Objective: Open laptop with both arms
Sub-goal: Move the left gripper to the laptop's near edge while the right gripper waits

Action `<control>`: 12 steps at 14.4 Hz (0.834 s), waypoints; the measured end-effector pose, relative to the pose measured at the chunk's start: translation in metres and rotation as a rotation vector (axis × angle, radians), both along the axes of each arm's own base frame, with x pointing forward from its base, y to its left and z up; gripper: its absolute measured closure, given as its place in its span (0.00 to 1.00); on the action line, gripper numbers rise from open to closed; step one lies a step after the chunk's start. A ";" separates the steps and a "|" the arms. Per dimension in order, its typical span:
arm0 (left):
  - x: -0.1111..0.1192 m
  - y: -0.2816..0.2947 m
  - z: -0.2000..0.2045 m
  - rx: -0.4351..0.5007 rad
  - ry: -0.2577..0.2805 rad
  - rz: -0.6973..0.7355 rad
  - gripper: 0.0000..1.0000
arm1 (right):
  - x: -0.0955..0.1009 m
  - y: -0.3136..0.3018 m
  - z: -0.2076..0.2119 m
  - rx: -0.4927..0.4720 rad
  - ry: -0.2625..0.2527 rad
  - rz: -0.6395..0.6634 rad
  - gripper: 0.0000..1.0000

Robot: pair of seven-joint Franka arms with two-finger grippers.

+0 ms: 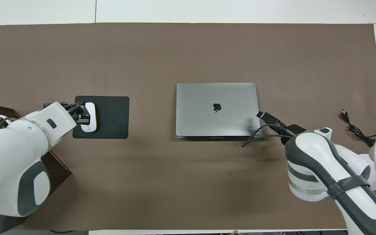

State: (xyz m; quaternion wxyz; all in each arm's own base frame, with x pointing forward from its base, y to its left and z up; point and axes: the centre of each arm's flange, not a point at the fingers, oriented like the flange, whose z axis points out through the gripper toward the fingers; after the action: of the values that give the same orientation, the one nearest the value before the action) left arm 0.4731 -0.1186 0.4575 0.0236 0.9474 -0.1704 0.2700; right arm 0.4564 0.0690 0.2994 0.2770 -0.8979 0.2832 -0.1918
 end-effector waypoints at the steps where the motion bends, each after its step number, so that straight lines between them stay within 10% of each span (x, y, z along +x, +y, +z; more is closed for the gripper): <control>1: -0.007 -0.007 -0.011 -0.004 -0.018 -0.017 0.99 | 0.003 0.001 0.000 0.001 -0.001 0.000 0.00; 12: -0.074 -0.118 -0.109 -0.031 -0.093 -0.284 0.99 | 0.003 0.041 0.002 0.049 -0.008 -0.046 0.00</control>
State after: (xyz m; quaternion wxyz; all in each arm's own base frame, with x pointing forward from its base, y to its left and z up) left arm 0.3987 -0.2369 0.3483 0.0683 0.8997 -0.2994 0.3103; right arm 0.4596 0.1100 0.3018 0.2956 -0.8833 0.3076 -0.1946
